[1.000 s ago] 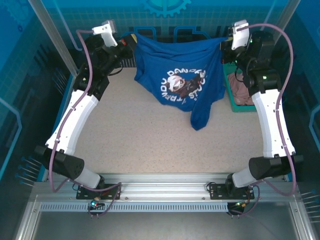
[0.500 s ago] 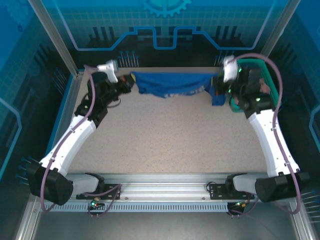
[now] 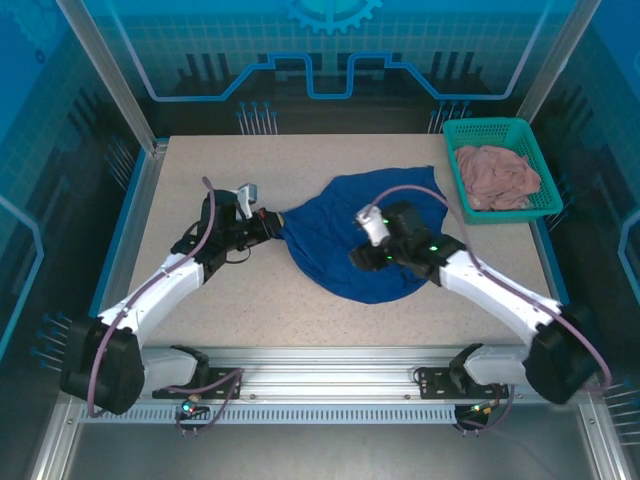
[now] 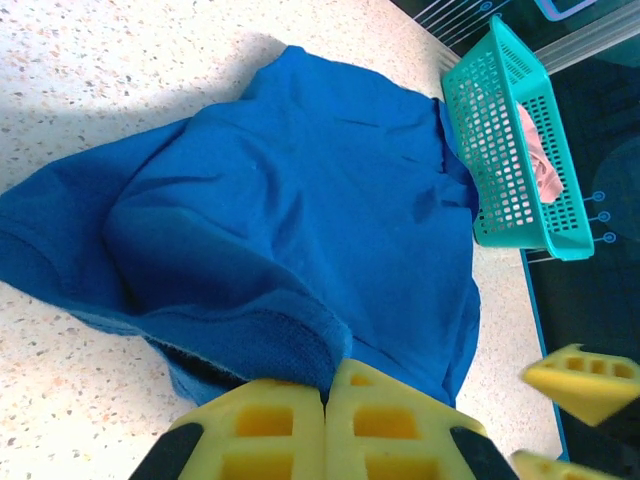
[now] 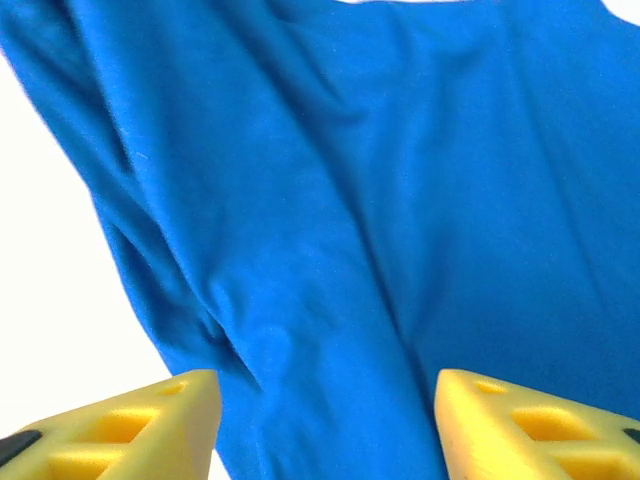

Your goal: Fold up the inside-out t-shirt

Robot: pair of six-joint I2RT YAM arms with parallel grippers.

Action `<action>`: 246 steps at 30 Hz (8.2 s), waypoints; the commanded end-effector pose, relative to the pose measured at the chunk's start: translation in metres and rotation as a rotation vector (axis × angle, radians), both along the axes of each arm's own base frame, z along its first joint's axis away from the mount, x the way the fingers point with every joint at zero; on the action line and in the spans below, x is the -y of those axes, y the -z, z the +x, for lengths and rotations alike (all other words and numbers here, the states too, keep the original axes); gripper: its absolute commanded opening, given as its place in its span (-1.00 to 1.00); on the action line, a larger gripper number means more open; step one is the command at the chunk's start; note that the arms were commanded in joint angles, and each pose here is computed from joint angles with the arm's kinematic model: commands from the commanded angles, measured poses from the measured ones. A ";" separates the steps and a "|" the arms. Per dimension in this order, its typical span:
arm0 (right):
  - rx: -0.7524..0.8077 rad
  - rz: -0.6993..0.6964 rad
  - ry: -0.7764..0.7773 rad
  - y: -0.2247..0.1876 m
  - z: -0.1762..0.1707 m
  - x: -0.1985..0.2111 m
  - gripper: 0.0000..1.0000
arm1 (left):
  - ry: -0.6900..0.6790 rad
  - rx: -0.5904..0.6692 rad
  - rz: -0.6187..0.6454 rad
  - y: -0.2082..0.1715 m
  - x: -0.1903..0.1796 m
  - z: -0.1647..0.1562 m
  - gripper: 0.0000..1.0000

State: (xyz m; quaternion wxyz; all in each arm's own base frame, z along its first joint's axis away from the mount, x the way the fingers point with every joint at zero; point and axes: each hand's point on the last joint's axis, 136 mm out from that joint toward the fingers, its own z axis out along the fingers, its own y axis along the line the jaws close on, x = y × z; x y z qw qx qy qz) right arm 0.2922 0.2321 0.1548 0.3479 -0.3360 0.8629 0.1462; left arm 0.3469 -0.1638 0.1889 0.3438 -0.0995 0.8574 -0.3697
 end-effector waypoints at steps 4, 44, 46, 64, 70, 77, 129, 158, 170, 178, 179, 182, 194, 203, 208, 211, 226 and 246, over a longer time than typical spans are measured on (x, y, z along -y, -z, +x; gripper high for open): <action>0.080 0.033 -0.230 0.023 0.019 -0.075 0.27 | 0.046 0.055 -0.023 -0.021 0.011 0.007 -1.00; -0.511 0.543 -0.091 -0.005 0.057 -0.064 -1.00 | -0.159 0.134 0.480 0.047 -0.028 -0.011 0.18; -0.532 0.557 -0.076 -0.004 0.061 -0.063 -1.00 | -0.083 0.149 0.439 0.048 -0.005 -0.026 0.23; -0.578 0.585 -0.050 -0.014 0.065 -0.039 -1.00 | 0.091 0.235 0.506 0.092 0.107 0.027 0.08; -0.471 0.370 0.157 0.005 0.078 0.006 -0.85 | 0.260 0.251 0.299 0.070 0.141 0.014 -0.97; -0.144 0.029 0.435 0.012 0.084 0.076 -0.21 | 0.391 0.118 0.140 0.052 0.141 -0.024 -1.00; -0.442 0.636 -0.072 -0.011 0.011 -0.015 -1.00 | 0.357 0.097 0.308 0.068 0.119 -0.045 -0.10; -0.228 0.269 0.170 -0.011 0.053 0.046 -1.00 | 0.669 0.251 -0.147 -0.007 0.143 -0.040 -1.00; -0.155 -0.069 0.250 0.003 0.051 0.061 -0.54 | 0.731 0.321 -0.409 -0.057 0.126 -0.073 -1.00; -0.030 0.135 0.008 -0.044 -0.001 0.037 -0.04 | 0.638 0.261 -0.303 -0.031 0.122 -0.053 -1.00; -0.012 0.158 -0.016 -0.048 -0.005 0.033 -0.02 | 0.631 0.263 -0.288 -0.030 0.120 -0.052 -1.00; 0.031 0.203 -0.109 -0.055 -0.014 0.013 -0.03 | 0.630 0.246 -0.274 -0.027 0.119 -0.053 -1.00; 0.071 0.213 -0.260 -0.032 -0.003 -0.037 -0.18 | 0.633 0.252 -0.272 -0.032 0.118 -0.058 -1.00; 0.107 0.155 -0.227 -0.010 0.034 -0.045 -0.66 | 0.645 0.263 -0.269 -0.034 0.119 -0.058 -1.00; 0.036 0.143 -0.230 -0.004 0.012 -0.022 -1.00 | 0.580 0.274 -0.246 -0.034 0.110 -0.047 -1.00; -0.052 0.285 -0.286 -0.022 -0.014 -0.018 -1.00 | 0.498 0.277 -0.218 -0.029 0.097 -0.033 -1.00; -0.229 0.691 -0.339 -0.093 -0.025 -0.020 -1.00 | 0.260 0.253 0.103 0.000 0.050 -0.022 0.02; -0.301 0.718 -0.296 -0.094 -0.014 -0.018 -1.00 | 0.560 0.322 0.243 0.010 0.139 -0.043 -0.07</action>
